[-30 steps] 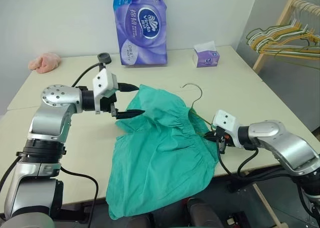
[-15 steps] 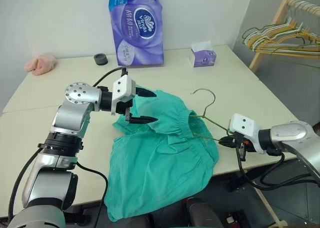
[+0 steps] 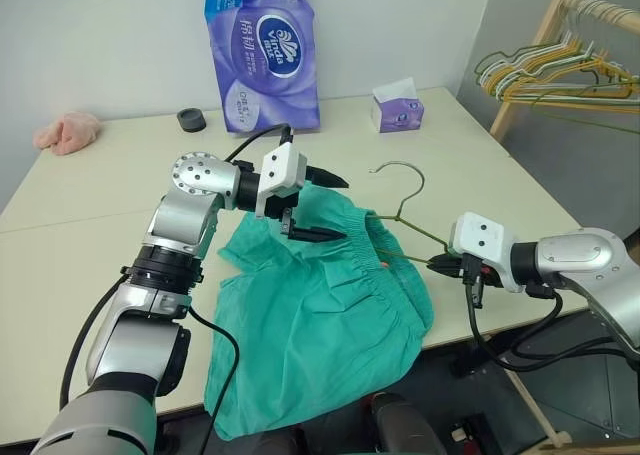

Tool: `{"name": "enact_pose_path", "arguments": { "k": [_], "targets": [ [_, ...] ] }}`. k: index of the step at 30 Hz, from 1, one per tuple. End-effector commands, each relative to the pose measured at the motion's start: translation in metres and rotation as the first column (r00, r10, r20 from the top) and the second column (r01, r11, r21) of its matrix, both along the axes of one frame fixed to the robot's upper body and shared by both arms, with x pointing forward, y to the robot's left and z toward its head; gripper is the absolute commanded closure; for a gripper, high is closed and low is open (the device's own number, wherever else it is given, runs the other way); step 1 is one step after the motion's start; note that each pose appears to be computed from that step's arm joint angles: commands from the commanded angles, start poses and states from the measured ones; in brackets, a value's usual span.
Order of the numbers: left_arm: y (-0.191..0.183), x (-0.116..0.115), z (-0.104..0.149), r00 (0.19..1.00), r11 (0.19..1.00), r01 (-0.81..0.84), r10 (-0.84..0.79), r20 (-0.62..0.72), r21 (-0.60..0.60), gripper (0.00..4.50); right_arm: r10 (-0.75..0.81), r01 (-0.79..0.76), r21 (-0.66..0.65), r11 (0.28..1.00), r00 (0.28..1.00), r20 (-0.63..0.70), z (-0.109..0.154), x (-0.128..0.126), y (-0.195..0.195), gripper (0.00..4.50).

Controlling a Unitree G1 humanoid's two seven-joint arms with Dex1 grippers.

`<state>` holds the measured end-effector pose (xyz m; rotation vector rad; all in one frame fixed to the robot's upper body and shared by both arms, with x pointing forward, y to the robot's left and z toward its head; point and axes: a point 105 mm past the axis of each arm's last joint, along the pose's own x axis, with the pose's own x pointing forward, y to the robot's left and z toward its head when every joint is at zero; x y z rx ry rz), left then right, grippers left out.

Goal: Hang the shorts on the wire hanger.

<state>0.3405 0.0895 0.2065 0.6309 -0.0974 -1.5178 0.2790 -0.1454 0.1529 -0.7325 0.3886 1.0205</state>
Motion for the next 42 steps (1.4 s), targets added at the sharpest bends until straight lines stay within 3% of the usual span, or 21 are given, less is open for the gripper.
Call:
{"name": "enact_pose_path", "arguments": {
  "k": [1,3,8,11,24,34,38,42],
  "targets": [
    [0.007,-0.009,-0.009,0.996,0.987,0.085,-0.086,0.002,0.138,0.01,0.038,-0.040,0.013,0.999,0.994,0.099,0.023,0.001,0.009,4.50],
    [0.018,-0.010,-0.020,0.995,0.971,0.101,-0.100,-0.016,0.217,0.01,0.057,-0.059,0.006,0.998,0.990,0.126,0.028,0.002,0.011,4.50],
    [0.024,0.001,-0.022,0.998,0.971,0.064,-0.065,-0.006,0.231,0.01,0.084,-0.086,0.011,0.996,0.985,0.153,0.035,0.003,0.014,4.50],
    [0.024,0.003,-0.023,0.998,0.976,0.058,-0.054,-0.025,0.210,0.58,0.097,-0.102,0.019,0.995,0.982,0.164,0.037,0.003,0.017,4.50],
    [0.020,-0.008,-0.030,0.990,0.990,0.044,-0.025,-0.137,0.134,4.40,0.166,-0.164,-0.023,0.986,0.966,0.199,0.034,0.003,0.023,4.50],
    [0.022,-0.014,-0.039,0.986,0.988,0.028,-0.003,-0.166,0.152,4.47,0.232,-0.217,-0.086,0.972,0.942,0.244,0.033,0.005,0.026,4.50],
    [0.028,-0.009,-0.040,0.988,0.988,-0.023,0.046,-0.151,0.154,4.50,0.258,-0.229,-0.153,0.961,0.943,0.212,0.029,0.004,0.009,3.43],
    [0.041,-0.004,-0.040,0.985,0.984,-0.091,0.112,-0.133,0.155,4.50,0.163,-0.123,-0.233,0.965,0.973,0.162,0.026,0.012,-0.037,2.18]
  ]
}}
